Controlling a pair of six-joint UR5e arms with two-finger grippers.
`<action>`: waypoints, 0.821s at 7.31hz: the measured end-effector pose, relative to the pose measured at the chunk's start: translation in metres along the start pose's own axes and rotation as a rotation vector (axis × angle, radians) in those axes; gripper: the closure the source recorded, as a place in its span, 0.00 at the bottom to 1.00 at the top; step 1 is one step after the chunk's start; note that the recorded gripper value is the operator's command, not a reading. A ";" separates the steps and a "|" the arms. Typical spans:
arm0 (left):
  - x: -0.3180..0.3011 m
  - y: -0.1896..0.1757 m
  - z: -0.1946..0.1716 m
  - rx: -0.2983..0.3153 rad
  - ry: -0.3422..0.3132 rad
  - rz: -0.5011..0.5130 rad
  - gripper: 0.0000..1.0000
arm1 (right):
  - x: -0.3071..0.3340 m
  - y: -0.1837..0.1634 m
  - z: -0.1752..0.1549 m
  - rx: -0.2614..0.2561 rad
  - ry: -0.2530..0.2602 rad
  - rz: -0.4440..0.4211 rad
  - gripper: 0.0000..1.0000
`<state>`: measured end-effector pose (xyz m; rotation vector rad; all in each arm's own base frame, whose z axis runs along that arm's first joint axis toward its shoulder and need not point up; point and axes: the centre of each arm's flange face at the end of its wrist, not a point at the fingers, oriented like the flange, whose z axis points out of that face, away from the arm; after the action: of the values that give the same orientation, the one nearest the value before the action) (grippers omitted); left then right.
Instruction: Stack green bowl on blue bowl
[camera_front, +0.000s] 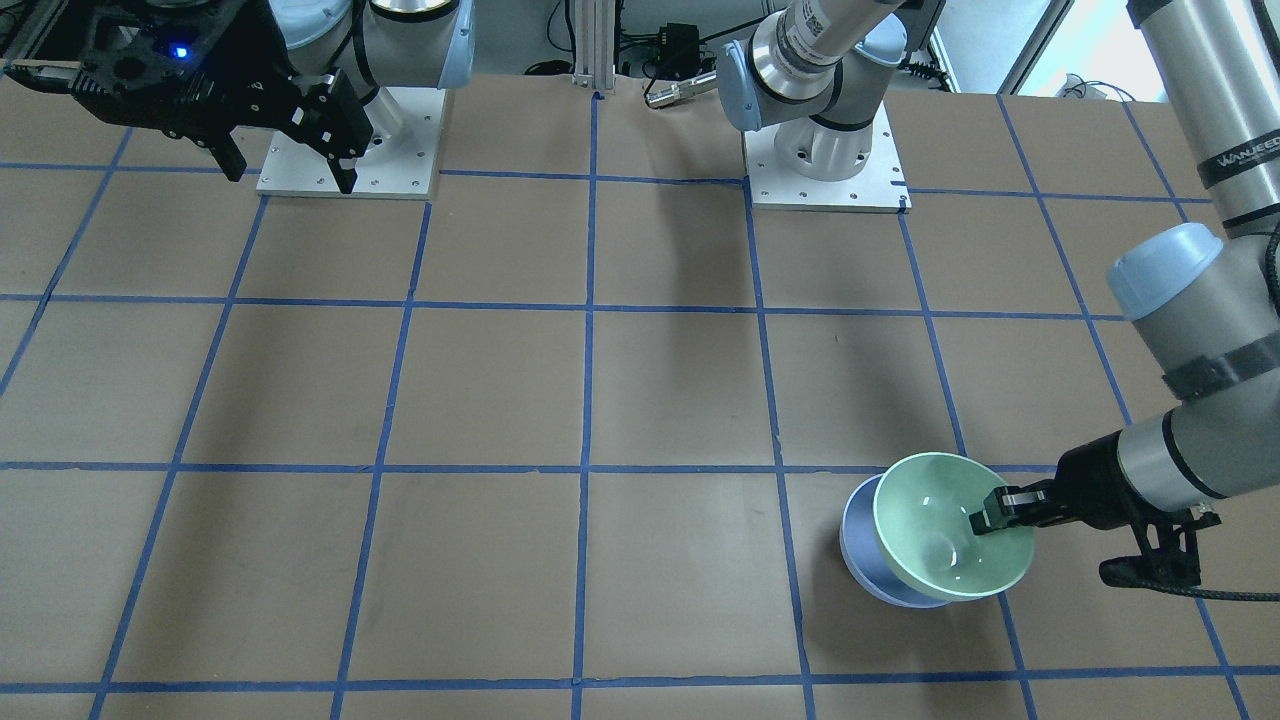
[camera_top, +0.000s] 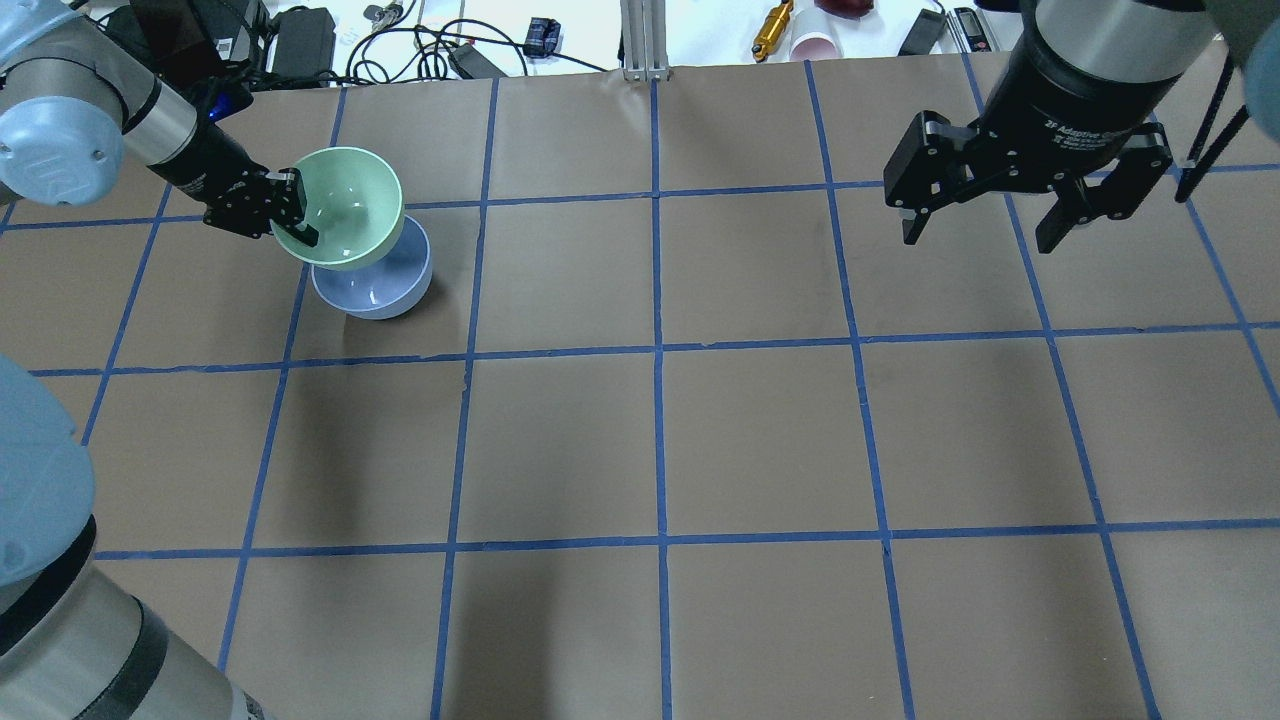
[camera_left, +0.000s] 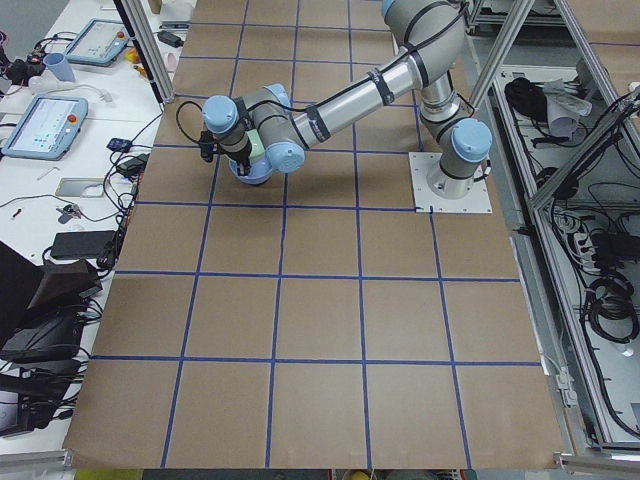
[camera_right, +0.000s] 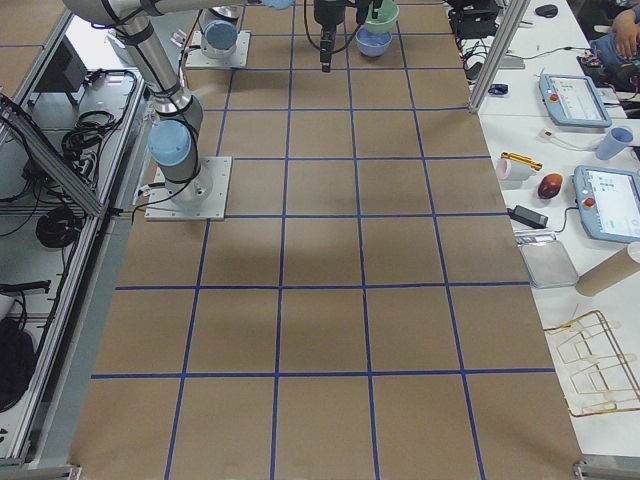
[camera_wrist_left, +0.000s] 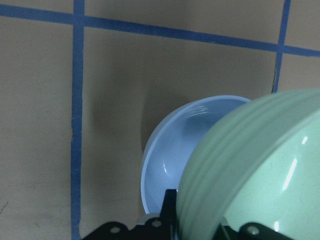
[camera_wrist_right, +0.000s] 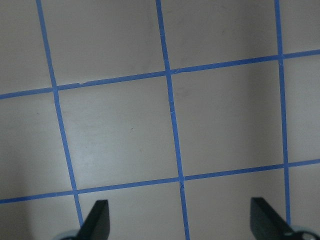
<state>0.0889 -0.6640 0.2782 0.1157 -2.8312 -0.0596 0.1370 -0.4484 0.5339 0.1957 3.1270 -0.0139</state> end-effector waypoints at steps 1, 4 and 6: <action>0.000 0.002 0.002 -0.006 0.001 -0.001 0.16 | 0.000 0.000 0.000 0.000 0.000 0.000 0.00; 0.005 0.005 -0.008 -0.002 -0.006 0.002 0.12 | 0.000 0.000 0.000 0.001 0.000 0.000 0.00; 0.038 0.013 -0.030 0.012 -0.064 0.051 0.12 | 0.000 0.000 0.000 0.001 0.000 0.000 0.00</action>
<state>0.0610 -0.6548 0.3190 0.0454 -2.8969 -0.0361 0.1370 -0.4485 0.5339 0.1957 3.1269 -0.0156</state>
